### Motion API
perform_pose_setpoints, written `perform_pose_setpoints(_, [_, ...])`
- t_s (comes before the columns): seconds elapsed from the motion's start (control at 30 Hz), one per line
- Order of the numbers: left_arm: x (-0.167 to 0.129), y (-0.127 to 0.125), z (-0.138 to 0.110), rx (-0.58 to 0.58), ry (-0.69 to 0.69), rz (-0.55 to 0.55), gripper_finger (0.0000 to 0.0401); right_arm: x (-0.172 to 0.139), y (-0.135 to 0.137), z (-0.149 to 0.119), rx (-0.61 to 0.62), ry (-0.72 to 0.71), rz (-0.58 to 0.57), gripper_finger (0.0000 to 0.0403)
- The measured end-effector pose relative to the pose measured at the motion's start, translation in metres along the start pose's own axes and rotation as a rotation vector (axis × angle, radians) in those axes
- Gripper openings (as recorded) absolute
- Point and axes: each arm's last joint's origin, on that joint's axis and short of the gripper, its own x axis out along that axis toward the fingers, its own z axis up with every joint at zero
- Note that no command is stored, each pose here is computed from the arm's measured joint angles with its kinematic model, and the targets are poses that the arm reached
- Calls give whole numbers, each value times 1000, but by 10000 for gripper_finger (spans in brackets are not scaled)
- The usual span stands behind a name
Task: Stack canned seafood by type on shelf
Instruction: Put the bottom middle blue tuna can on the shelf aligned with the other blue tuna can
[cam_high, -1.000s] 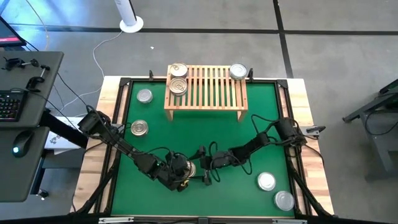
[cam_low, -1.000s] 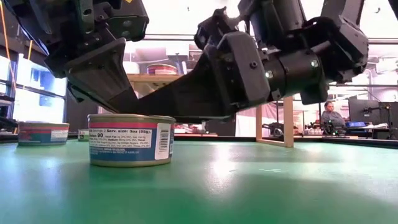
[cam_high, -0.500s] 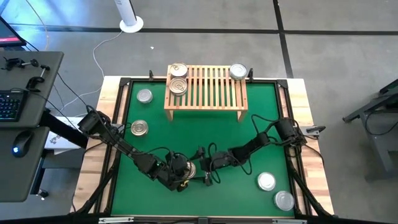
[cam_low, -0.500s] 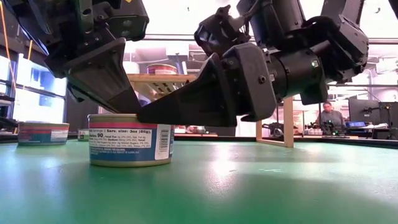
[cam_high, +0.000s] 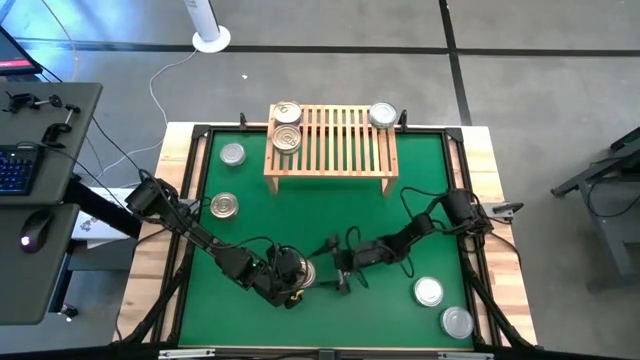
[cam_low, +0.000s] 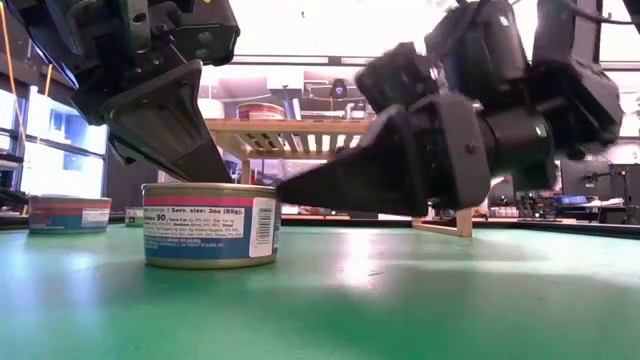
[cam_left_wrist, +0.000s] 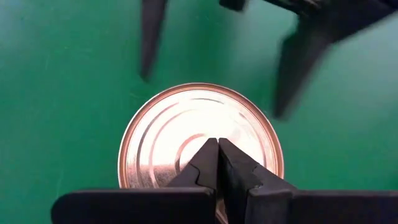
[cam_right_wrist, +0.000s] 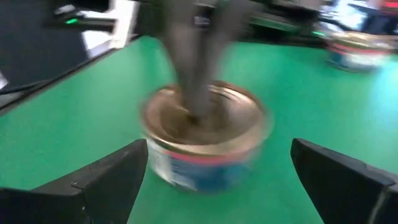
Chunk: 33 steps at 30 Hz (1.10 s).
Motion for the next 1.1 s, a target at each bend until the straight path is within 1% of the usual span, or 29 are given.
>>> perform_pose_setpoints(0.1, [0,0,0,0,-1,0,0,-10,-3,-6,38,-15,-55,391])
perform_pose_setpoints(0.2, [1,1,1,-2,-2,3,0,-8,0,-5,54,-8,-34,391])
perform_pose_setpoints(0.3, [1,2,2,-7,-1,4,0,4,6,3,32,1,-3,391])
perform_pose_setpoints(0.43, [2,2,3,-5,-1,5,0,19,9,7,-8,118,-1,391])
perform_pose_setpoints(0.5, [2,2,3,-1,-2,5,0,21,7,6,-16,144,-5,391])
perform_pose_setpoints(0.67, [2,2,3,7,-2,5,0,20,4,7,-4,107,0,391])
perform_pose_setpoints(0.73, [2,2,3,10,-2,5,0,24,5,10,1,79,16,391])
perform_pose_setpoints(0.83, [2,3,3,11,1,7,0,35,6,6,0,65,55,391])
perform_pose_setpoints(1.1, [1,2,2,14,9,0,0,54,2,0,11,51,95,391])
